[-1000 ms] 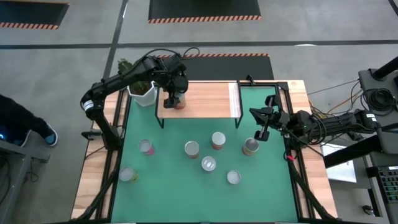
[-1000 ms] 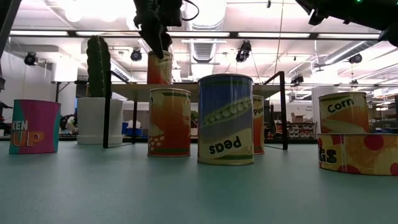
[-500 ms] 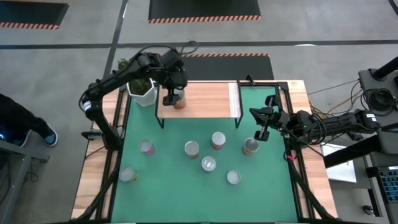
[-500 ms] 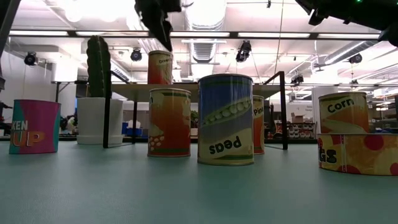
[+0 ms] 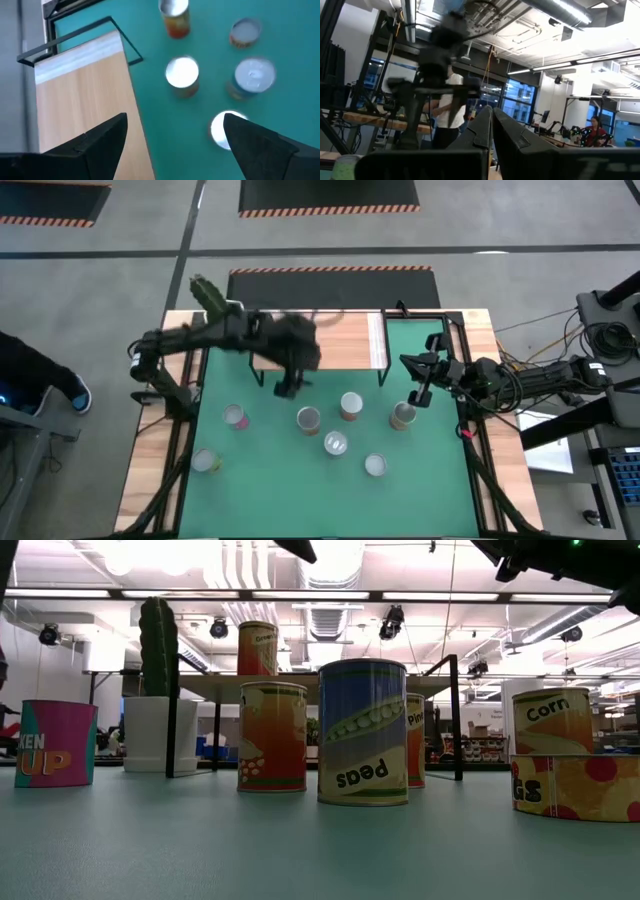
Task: Pick and place cans onto a shelf
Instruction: Put the canned green beans on the shelf
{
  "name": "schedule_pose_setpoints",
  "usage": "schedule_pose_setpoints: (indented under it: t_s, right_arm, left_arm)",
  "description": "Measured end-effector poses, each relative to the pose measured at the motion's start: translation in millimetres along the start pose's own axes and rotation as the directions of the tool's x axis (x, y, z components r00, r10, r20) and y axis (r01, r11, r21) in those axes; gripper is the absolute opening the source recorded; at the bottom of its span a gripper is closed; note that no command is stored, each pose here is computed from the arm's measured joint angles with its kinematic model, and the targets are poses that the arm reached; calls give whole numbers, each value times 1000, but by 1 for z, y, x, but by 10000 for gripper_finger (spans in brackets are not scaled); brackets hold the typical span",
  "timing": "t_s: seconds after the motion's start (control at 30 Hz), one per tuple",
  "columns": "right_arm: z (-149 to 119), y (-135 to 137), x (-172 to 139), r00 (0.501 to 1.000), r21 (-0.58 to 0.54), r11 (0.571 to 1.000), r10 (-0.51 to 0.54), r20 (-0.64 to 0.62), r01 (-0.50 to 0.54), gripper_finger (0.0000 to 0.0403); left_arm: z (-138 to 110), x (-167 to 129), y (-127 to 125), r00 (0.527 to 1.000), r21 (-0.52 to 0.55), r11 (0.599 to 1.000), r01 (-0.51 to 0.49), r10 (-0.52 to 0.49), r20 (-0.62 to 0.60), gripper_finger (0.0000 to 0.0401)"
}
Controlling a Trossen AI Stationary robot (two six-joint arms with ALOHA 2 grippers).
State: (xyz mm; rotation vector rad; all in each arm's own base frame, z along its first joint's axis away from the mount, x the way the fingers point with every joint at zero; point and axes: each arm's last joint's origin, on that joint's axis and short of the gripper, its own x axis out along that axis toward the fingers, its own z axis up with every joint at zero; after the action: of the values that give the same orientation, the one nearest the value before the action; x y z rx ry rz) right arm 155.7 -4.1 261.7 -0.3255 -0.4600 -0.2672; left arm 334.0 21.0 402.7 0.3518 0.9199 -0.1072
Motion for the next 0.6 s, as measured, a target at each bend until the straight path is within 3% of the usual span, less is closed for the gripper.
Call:
schedule_pose_setpoints:
  t_s: [0.17, 0.37, 0.5, 0.6]
  right_arm:
    - [0, 0, 0, 1000, 6, 1000, 0, 0, 0, 9]
    - [0, 0, 0, 1000, 7, 1000, 0, 0, 0, 9]
    - [0, 0, 0, 1000, 8, 1000, 0, 0, 0, 9]
    - [0, 0, 0, 1000, 7, 1000, 0, 0, 0, 9]
  left_arm:
    - [-2, 27, -30, 999, 29, 1000, -5, 6, -50, 310]
    - [-15, 50, -44, 993, 46, 997, -66, 70, -92, 287]
    - [-27, 65, -48, 982, 63, 993, -100, 109, -153, 189]
    - [-39, 74, -47, 928, 124, 959, -255, 279, -247, 64]
